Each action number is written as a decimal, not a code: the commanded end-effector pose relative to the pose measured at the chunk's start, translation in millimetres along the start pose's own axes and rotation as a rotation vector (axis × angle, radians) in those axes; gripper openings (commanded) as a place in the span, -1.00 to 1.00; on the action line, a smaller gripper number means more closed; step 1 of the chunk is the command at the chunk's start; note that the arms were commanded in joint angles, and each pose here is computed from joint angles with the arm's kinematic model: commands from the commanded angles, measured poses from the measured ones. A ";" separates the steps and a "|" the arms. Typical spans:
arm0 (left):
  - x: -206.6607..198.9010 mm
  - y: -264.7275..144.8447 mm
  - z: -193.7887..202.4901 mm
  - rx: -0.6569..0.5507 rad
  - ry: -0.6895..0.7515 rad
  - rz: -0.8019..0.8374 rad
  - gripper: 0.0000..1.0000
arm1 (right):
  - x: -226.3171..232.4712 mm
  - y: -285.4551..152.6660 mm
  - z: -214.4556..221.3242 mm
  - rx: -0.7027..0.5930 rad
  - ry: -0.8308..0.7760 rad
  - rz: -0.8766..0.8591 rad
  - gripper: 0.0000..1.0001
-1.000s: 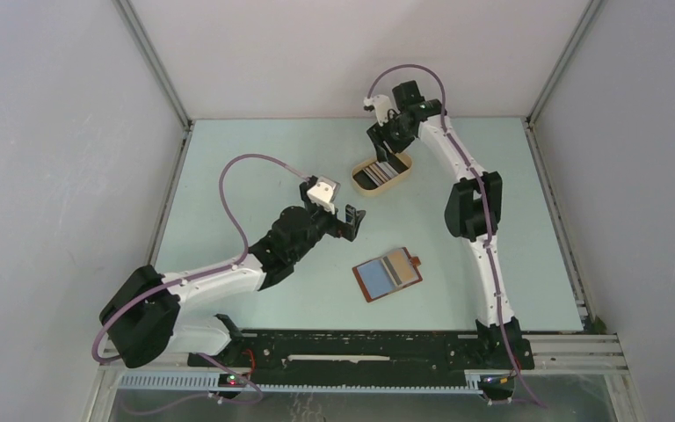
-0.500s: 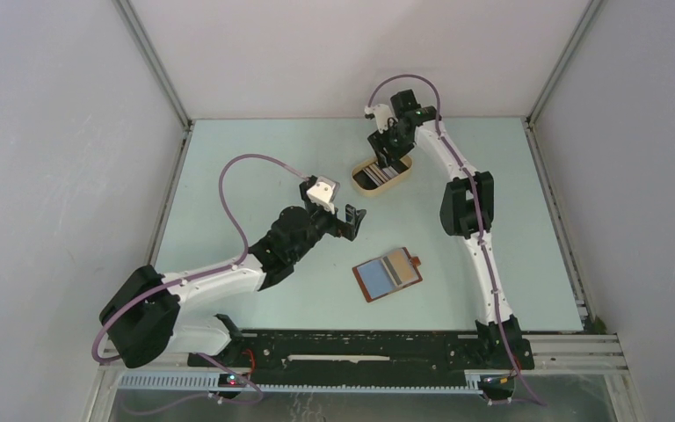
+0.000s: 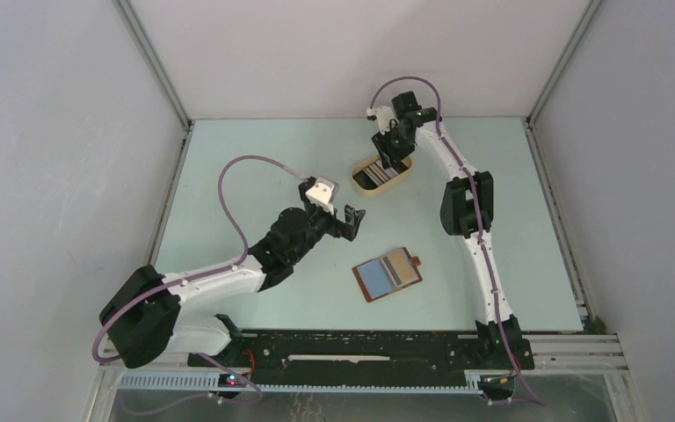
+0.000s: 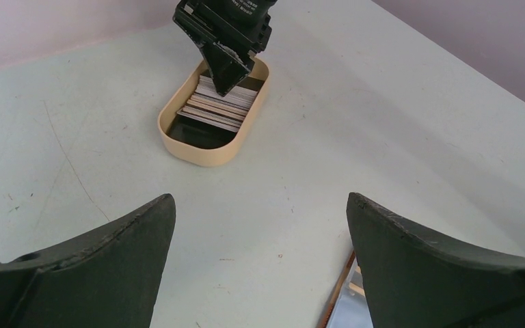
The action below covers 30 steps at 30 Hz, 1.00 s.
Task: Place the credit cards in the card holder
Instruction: Pick up the credit card from the storage box.
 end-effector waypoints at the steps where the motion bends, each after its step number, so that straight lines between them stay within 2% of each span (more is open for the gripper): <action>1: 3.9 -3.5 -9.1 -0.056 -0.008 -0.025 1.00 | -0.3 -5.9 -5.9 -0.018 0.003 0.001 0.06; 6: 4.4 -3.4 -8.7 -0.054 -0.009 -0.028 1.00 | 0.3 -7.8 -5.6 -0.014 -0.002 0.000 -0.02; 16: 4.2 -3.8 -8.3 -0.054 -0.010 -0.028 1.00 | 4.1 -15.8 -7.9 -0.018 -0.017 -0.014 -0.35; 30: 4.4 -4.5 -8.2 -0.058 -0.012 -0.029 1.00 | 9.7 -31.7 -14.2 -0.039 -0.033 -0.027 -0.57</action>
Point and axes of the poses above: each gripper's point midway between its finger pads, its own y axis out along the fingers, its own x axis along the line the jaws close on, z = x × y, the point moved 8 cm from there along -y, back along the fingers, and after that the axes turned 13 degrees about y, right-handed, at the moved point
